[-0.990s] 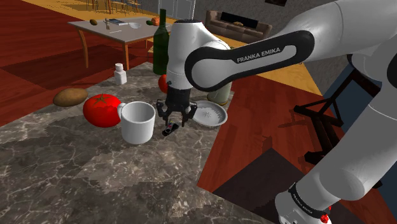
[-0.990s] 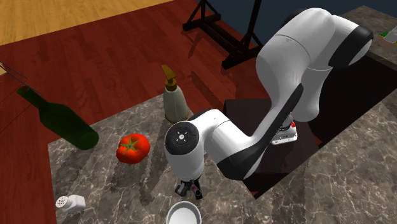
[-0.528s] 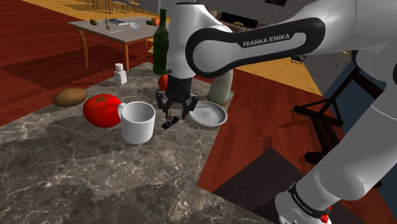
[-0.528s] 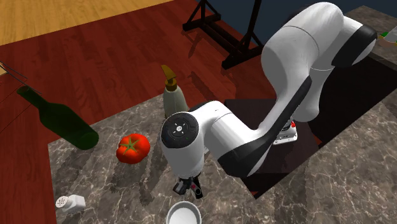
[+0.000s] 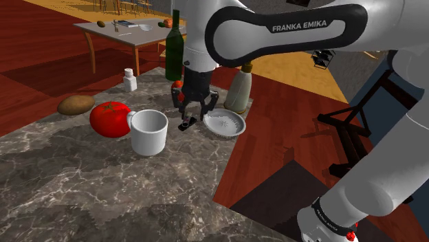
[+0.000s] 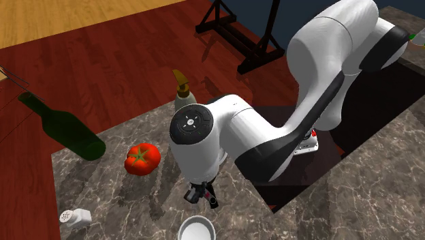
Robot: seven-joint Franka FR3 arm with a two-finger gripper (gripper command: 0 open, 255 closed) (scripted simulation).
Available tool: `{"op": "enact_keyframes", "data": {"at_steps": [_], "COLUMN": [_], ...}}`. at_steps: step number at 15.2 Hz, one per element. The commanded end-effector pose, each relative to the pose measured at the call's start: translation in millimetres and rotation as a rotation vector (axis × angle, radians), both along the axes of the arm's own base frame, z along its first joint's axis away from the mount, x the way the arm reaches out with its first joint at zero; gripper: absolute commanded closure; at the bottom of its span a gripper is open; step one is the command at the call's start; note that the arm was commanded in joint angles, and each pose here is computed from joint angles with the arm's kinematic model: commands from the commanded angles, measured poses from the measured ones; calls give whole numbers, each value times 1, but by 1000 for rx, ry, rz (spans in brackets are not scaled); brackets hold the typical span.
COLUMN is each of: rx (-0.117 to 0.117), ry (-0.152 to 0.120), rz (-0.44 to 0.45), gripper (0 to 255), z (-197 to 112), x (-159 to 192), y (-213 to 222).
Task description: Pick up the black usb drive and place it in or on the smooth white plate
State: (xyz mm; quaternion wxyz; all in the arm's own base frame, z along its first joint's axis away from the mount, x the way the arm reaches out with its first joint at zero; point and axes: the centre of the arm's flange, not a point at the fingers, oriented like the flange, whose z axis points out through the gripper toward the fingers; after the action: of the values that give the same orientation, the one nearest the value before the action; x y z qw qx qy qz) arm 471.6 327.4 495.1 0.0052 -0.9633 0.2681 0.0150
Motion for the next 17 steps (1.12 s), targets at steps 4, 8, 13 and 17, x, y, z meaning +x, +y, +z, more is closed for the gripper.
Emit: {"op": "enact_keyframes", "data": {"at_steps": [4, 8, 13, 17], "rx": [0, 0, 0, 0], "ry": [0, 0, 0, 0], "rz": [0, 0, 0, 0], "gripper": [255, 255, 255, 255], "z": [2, 3, 5, -17], "x": [1, 1, 2, 2], "y": [-60, -113, -188, -188]}}
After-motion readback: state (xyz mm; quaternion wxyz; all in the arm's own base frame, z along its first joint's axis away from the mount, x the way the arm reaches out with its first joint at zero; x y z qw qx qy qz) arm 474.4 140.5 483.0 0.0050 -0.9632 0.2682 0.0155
